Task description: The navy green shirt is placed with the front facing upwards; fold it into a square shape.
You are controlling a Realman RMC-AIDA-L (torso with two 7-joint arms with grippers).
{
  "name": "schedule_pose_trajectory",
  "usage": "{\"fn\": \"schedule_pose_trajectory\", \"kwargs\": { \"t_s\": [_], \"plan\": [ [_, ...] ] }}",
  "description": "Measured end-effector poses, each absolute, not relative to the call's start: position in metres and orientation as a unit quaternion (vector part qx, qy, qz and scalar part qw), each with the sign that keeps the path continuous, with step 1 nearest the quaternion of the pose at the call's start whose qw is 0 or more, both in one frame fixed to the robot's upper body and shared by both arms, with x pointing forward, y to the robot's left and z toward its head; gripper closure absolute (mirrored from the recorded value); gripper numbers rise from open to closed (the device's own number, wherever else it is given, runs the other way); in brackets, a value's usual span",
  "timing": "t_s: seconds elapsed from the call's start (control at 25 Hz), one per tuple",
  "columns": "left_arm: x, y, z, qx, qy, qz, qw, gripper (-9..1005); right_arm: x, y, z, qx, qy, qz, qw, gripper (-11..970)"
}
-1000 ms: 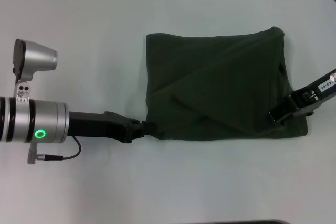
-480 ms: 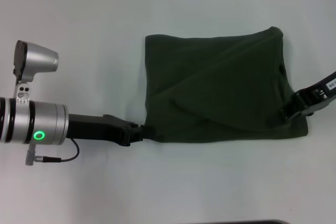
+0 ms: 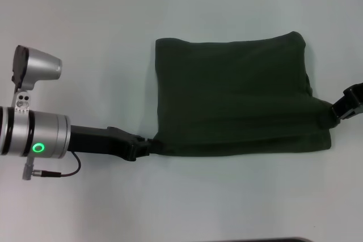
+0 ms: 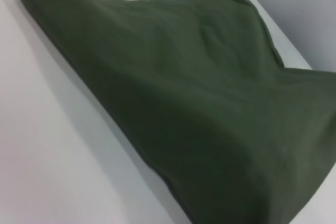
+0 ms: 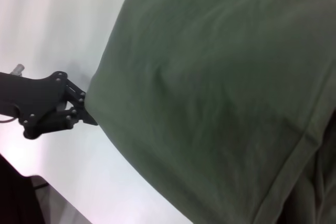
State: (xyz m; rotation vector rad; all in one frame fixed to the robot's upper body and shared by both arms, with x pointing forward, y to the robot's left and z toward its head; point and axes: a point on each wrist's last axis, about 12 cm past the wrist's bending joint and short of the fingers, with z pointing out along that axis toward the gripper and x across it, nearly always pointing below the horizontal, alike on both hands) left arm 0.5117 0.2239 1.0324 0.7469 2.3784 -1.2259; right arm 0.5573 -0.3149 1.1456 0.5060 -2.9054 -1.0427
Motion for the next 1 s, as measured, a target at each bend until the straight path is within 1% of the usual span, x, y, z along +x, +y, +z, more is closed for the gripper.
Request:
{"fn": "schedule_pose_trajectory", "kwargs": {
  "t_s": [0.52, 1.0],
  "plan": [
    [0.513, 0.230, 1.033, 0.263, 0.845, -0.429, 0.181, 954, 0.547, -0.326, 1.132, 0.149, -0.942, -0.300, 0.037, 946],
    [0.512, 0.230, 1.034, 0.263, 0.844, -0.432, 0.176, 953, 0.546, -0.326, 1.131, 0.150, -0.942, -0.298, 0.041, 947]
  ]
}}
